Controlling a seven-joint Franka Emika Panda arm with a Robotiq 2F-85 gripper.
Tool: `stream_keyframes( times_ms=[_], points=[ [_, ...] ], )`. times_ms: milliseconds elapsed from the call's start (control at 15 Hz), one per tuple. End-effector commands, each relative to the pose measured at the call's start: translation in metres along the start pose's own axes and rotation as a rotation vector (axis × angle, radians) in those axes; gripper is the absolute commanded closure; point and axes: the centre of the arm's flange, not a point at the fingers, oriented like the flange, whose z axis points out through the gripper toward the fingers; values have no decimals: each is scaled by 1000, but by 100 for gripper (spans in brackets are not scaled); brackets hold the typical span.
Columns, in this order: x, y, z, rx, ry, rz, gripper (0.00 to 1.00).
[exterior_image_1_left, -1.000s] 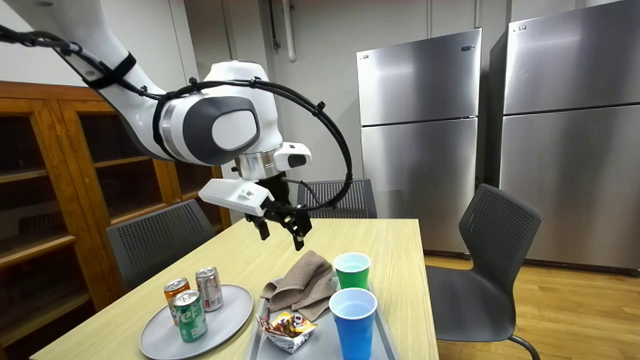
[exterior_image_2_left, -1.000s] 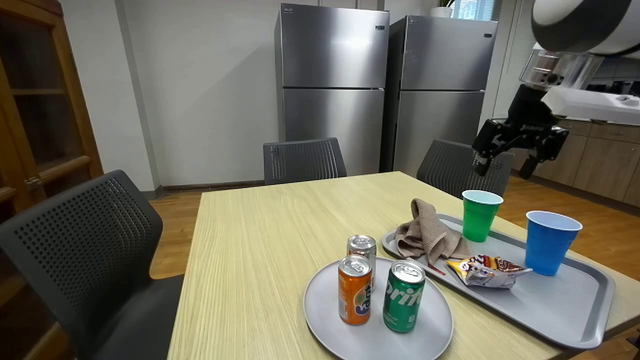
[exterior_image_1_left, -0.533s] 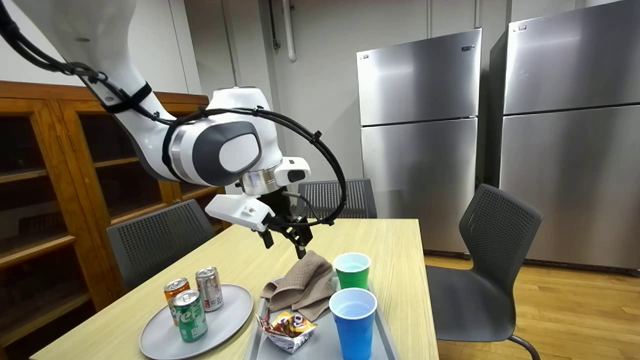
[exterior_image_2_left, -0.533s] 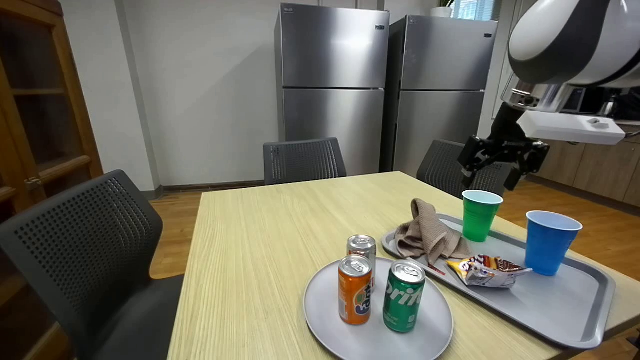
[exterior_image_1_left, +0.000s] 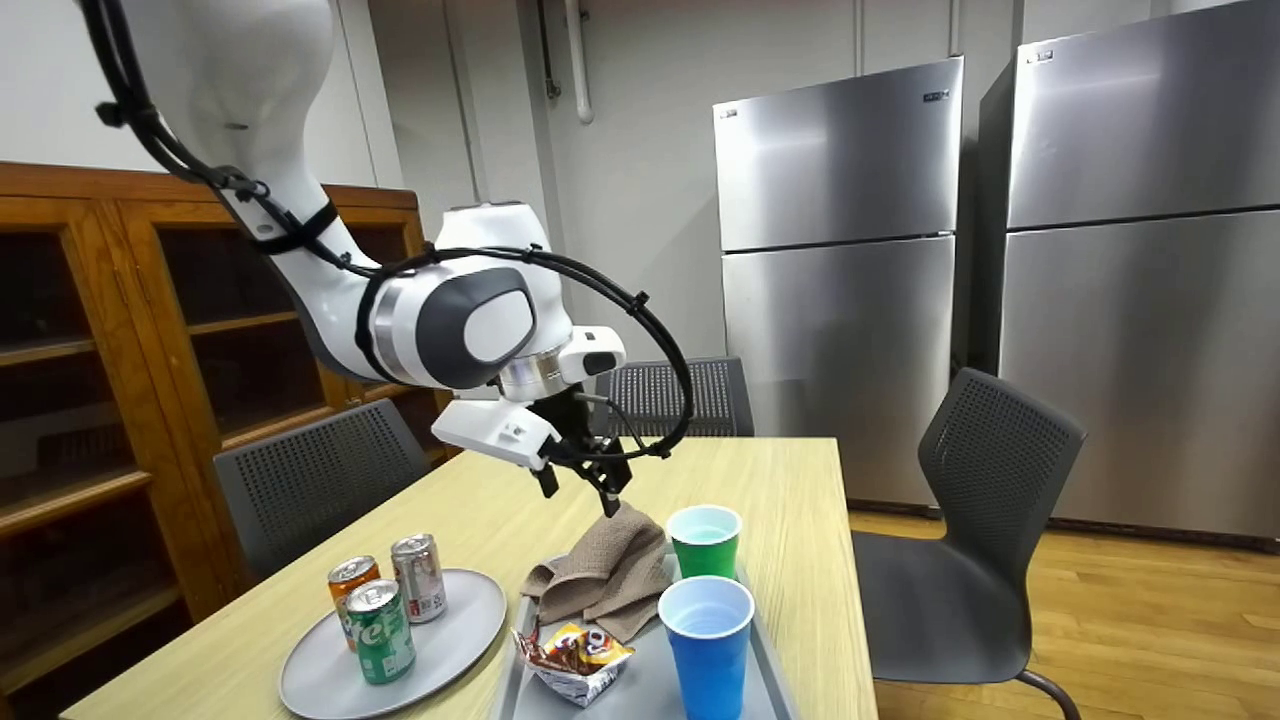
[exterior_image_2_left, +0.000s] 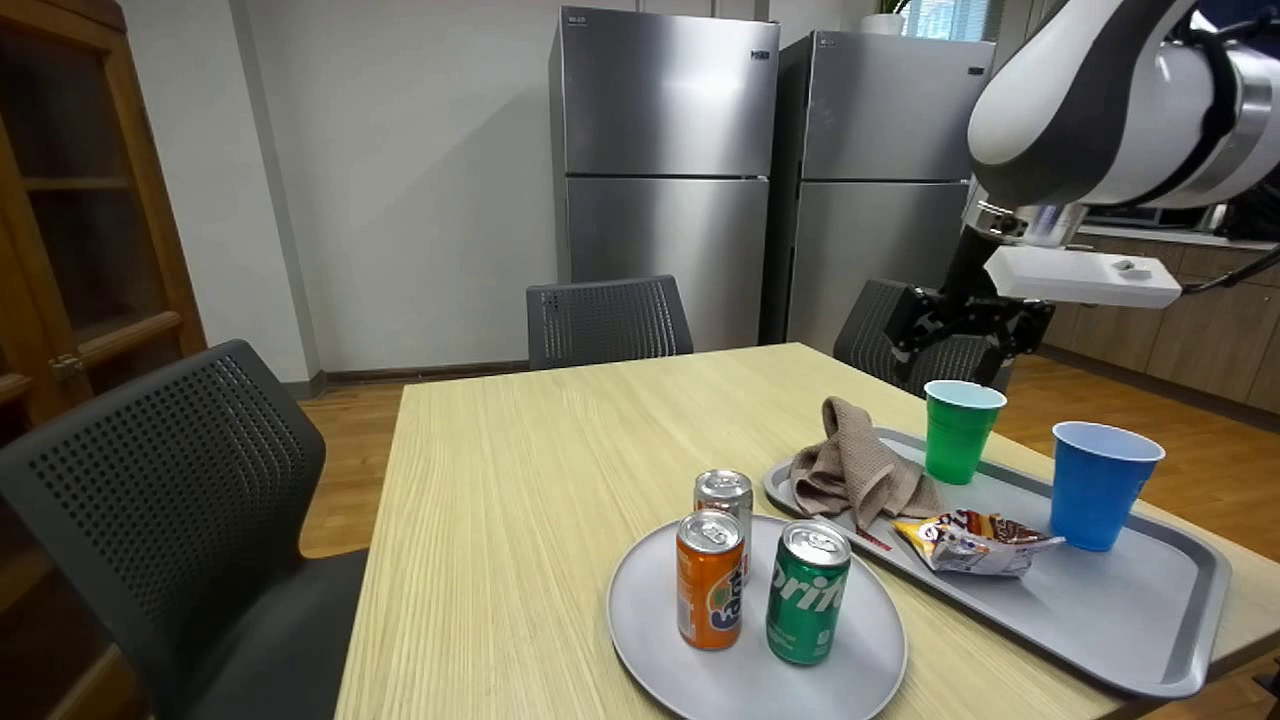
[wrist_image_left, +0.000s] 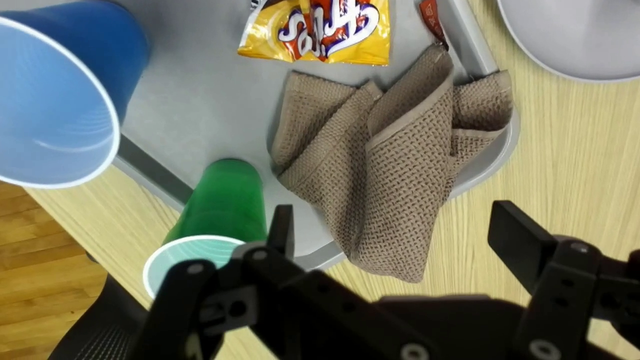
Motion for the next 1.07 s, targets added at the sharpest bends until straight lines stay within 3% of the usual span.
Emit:
stream_keyframes(
  times_ms=[0, 1000],
  points=[
    [21, -12, 16, -7, 15, 17, 0],
    [68, -45, 80, -27, 8, 35, 0]
  ],
)
